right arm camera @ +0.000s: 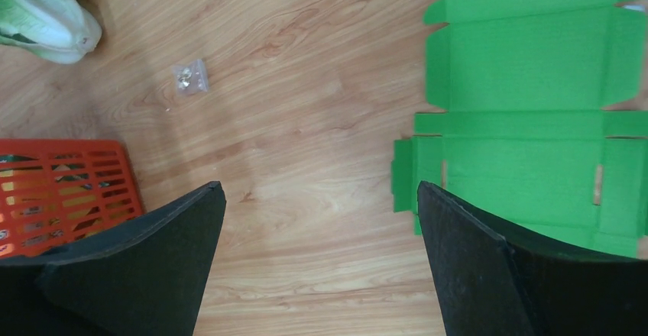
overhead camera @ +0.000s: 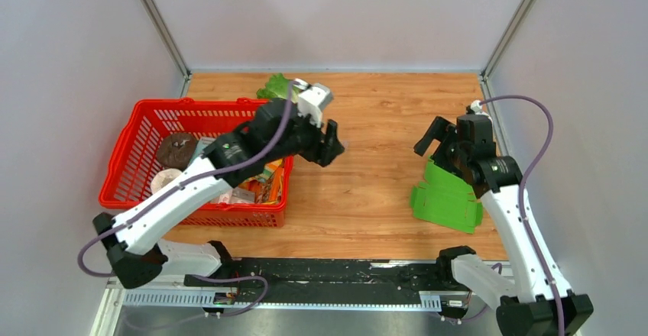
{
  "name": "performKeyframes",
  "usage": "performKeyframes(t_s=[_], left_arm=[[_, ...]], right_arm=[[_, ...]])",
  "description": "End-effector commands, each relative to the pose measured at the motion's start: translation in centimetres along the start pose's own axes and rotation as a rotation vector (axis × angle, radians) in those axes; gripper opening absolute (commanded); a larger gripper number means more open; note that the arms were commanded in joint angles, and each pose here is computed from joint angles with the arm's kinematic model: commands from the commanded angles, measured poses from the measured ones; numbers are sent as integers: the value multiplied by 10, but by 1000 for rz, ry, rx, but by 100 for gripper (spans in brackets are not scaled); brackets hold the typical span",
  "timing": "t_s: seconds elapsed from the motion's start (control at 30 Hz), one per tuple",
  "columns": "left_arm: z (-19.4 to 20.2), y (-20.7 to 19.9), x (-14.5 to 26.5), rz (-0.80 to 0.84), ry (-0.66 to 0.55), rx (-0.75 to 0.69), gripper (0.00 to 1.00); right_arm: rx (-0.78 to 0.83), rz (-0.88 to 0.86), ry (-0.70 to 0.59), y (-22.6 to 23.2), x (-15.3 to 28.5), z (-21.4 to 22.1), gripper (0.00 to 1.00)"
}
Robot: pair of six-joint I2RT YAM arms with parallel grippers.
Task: Fold the paper box
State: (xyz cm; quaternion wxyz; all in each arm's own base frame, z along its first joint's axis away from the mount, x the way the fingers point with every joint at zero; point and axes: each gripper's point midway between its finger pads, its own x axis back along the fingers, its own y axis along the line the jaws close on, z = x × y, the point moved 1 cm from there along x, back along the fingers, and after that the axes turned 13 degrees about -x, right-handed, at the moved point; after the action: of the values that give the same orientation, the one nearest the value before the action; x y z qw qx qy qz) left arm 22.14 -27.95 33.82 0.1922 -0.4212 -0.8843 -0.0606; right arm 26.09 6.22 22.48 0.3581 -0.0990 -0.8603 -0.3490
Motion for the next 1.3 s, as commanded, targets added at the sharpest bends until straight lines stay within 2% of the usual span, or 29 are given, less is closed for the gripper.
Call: performKeyframes(t_s=[0.0, 0.07, 0.17, 0.2, 0.23, 0.37, 0.53, 0.57, 0.6, 0.83, 1.03, 1.13, 1.27], left_arm=[[0, -29, -45, -69, -21, -40, 70], [9, -47, -62, -49, 9, -49, 66], [22, -78, -82, -18, 38, -113, 65], [28, -86, -88, -8, 50, -138, 65], [30, -100, -87, 18, 49, -162, 65], [47, -119, -84, 92, 64, -205, 65], [54, -117, -59, 134, 7, -188, 65], [66, -112, -58, 124, 11, -189, 65], [58, -108, -44, 122, -31, -180, 66], [76, -74, 3, 37, -35, -189, 67], [76, -59, 32, 16, -115, -143, 67], [79, -52, 39, -6, -118, -144, 69], [80, -49, 41, -23, -107, -154, 69]], right_arm=[[-22, 56, -228, -30, 15, -22, 100], [-47, 128, -257, -52, 9, -21, 100], [-119, 294, -271, -90, -4, -26, 100], [-147, 312, -219, -96, -14, -20, 100], [-199, 357, -199, -112, -22, -17, 100], [-370, 489, -248, -157, -30, -29, 100], [-447, 610, -291, -188, -41, -42, 100], [-464, 639, -308, -193, -42, -46, 100], [-476, 650, -317, -198, -45, -50, 100], [-496, 737, -261, -233, -70, -65, 100], [-431, 610, -64, -218, -105, -29, 100], [-359, 523, -9, -197, -112, -11, 100], [-346, 317, 92, -156, -120, 17, 100]])
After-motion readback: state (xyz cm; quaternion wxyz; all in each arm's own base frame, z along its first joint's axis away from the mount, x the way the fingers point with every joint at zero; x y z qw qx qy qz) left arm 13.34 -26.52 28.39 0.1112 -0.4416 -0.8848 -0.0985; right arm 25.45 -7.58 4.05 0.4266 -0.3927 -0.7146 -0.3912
